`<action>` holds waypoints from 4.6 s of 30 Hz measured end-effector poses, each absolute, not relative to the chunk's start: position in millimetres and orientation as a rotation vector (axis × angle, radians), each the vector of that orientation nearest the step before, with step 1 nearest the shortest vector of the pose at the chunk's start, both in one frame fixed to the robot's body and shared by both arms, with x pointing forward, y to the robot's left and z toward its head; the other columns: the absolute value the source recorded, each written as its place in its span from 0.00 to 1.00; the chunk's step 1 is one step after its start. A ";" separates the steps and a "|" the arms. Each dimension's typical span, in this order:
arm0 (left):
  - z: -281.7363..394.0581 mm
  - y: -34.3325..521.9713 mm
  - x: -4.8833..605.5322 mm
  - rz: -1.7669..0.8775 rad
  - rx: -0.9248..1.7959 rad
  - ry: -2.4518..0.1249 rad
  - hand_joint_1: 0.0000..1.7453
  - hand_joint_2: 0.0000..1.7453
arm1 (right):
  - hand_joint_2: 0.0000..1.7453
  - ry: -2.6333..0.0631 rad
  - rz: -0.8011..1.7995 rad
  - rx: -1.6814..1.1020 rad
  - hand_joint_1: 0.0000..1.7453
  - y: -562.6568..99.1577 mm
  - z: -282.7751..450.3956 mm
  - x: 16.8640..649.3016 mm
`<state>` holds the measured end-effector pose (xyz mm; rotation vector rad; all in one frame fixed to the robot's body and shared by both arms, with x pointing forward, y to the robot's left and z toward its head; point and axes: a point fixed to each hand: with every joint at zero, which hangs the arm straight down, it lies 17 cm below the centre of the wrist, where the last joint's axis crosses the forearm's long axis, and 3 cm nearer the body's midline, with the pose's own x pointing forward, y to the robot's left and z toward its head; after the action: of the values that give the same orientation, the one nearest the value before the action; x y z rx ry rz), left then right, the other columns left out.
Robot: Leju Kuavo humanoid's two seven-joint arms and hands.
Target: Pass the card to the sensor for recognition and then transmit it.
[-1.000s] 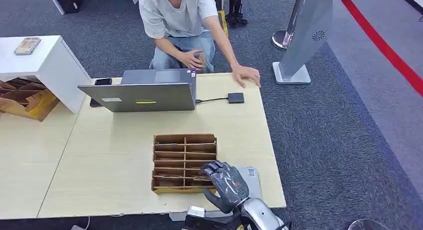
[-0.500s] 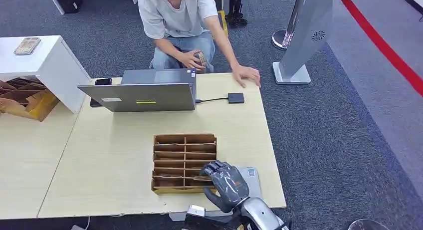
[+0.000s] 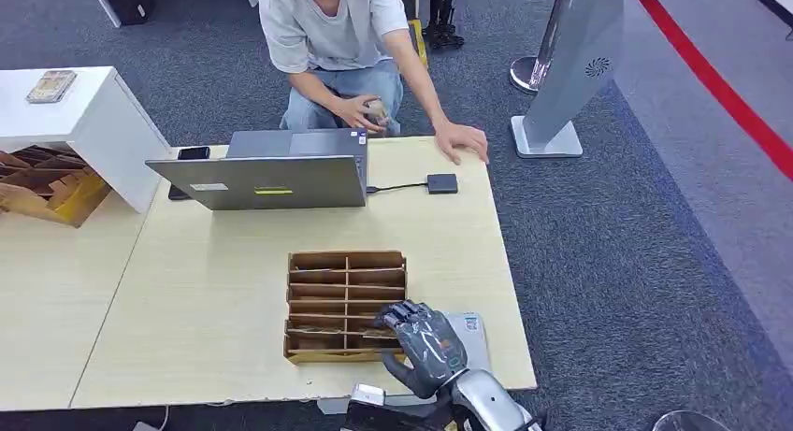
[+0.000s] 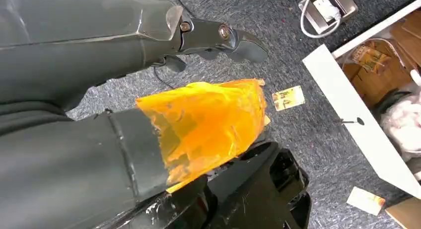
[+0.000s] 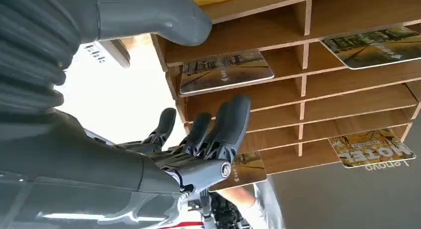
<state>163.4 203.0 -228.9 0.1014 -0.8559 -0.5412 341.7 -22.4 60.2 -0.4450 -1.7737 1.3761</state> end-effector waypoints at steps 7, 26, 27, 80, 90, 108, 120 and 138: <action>-228.6 202.9 163.7 -0.543 0.104 -0.858 0.00 0.00 | 1.00 -1.774 1.376 -0.445 0.41 -22.5 60.3 341.8; -227.9 200.2 163.6 -0.533 0.098 -0.862 0.00 0.00 | 1.00 -1.755 1.303 -0.383 1.00 -20.2 63.0 345.5; -228.0 199.9 163.3 -0.534 0.097 -0.861 0.00 0.00 | 1.00 -1.754 1.307 -0.385 1.00 -20.1 62.6 345.1; -226.8 194.8 162.4 -0.551 0.082 -0.872 0.00 0.00 | 1.00 -2.099 0.962 -0.484 1.00 -53.8 188.0 350.0; -227.1 193.9 162.5 -0.564 0.080 -0.870 0.00 0.00 | 1.00 -2.165 0.929 -0.500 1.00 -56.4 214.1 354.8; -224.1 185.0 176.7 -0.643 0.063 -0.882 0.00 0.00 | 1.00 -2.227 1.021 -0.748 1.00 -37.7 277.5 402.6; -221.9 179.8 188.3 -0.704 0.061 -0.888 0.00 0.00 | 1.00 -2.259 1.076 -0.834 1.00 -21.3 308.9 426.1; -216.1 165.4 197.1 -0.728 0.060 -0.917 0.00 0.00 | 1.00 -2.290 1.159 -0.820 1.00 13.7 323.1 433.6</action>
<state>197.1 165.4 -216.1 0.0596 -0.9171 -0.7277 433.6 13.7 323.1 -0.8195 -2.2901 1.1587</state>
